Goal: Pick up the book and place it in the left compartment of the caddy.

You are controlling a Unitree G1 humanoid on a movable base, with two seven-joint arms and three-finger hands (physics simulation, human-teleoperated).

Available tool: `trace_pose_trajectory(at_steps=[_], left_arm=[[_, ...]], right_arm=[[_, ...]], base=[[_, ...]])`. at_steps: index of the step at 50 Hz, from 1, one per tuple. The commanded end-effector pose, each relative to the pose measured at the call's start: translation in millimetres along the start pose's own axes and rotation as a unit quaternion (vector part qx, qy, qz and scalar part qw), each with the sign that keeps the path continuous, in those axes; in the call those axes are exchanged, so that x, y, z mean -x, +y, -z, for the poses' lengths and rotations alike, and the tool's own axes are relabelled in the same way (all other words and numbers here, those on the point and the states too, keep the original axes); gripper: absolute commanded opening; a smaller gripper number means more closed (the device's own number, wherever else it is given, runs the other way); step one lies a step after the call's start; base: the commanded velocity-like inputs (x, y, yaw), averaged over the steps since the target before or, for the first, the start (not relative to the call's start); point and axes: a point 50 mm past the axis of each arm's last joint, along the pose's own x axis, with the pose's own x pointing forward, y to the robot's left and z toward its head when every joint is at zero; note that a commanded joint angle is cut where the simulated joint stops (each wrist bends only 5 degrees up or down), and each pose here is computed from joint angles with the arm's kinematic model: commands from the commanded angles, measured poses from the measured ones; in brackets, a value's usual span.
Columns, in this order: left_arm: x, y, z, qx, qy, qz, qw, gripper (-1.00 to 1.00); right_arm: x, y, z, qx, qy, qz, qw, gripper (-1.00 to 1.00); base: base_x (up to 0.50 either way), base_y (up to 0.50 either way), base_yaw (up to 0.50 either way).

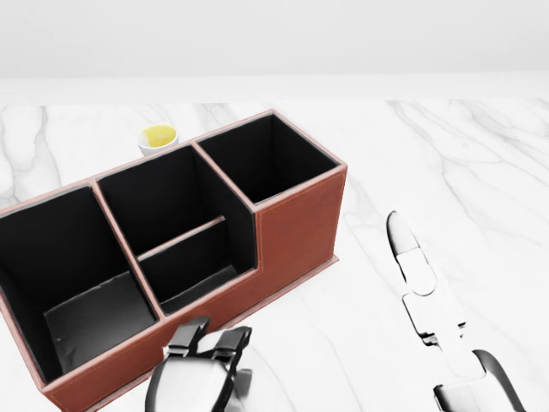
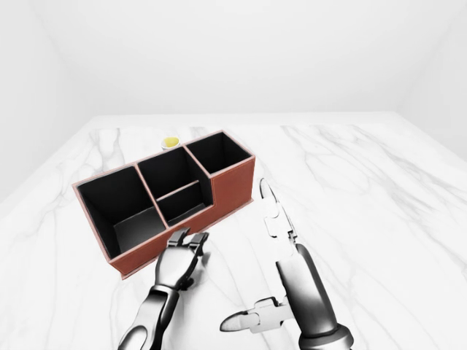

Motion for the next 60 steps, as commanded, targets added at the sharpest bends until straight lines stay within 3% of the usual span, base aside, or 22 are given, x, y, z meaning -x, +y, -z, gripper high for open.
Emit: trace_pose_trajectory(at_steps=[1, 3, 8, 25, 38, 46, 60], left_arm=[[4.4, -11.2, 0.4, 0.022, 0.004, 0.044, 0.999, -0.25], [5.4, -9.0, -0.5, 0.021, 0.002, 0.042, 0.999, -0.64], [6.4, -9.1, -0.9, 0.037, 0.005, 0.054, 0.998, -1.00], [3.0, -4.9, -1.7, 0.030, 0.000, 0.038, 0.999, -1.00], [2.7, 25.8, -5.0, 0.049, -0.008, -0.037, 0.998, -1.00], [17.7, 64.6, -17.0, 0.075, -0.038, -0.116, 0.990, -1.00], [41.9, 97.8, -33.1, 0.093, -0.083, -0.179, 0.976, -1.00]], right_arm=[[0.5, 0.5, -0.3, 0.002, -0.001, -0.003, 1.000, 1.00], [0.5, 0.4, -0.3, 0.002, -0.001, -0.003, 1.000, 1.00], [-0.1, 0.8, -0.5, 0.003, -0.001, -0.004, 1.000, 1.00], [0.1, 1.6, -1.0, 0.004, -0.002, -0.007, 1.000, 1.00], [0.5, 2.8, -1.6, 0.005, -0.002, -0.010, 1.000, 1.00], [0.7, 2.5, -1.4, 0.005, -0.003, -0.009, 1.000, 1.00], [2.8, 2.6, -1.5, 0.004, -0.005, -0.012, 1.000, 1.00]], base=[[0.00, 0.00, 0.00], [0.00, 0.00, 0.00], [0.00, 0.00, 0.00], [0.00, 0.00, 0.00], [0.00, 0.00, 0.00], [0.00, 0.00, 0.00], [0.00, 0.00, 0.00]])
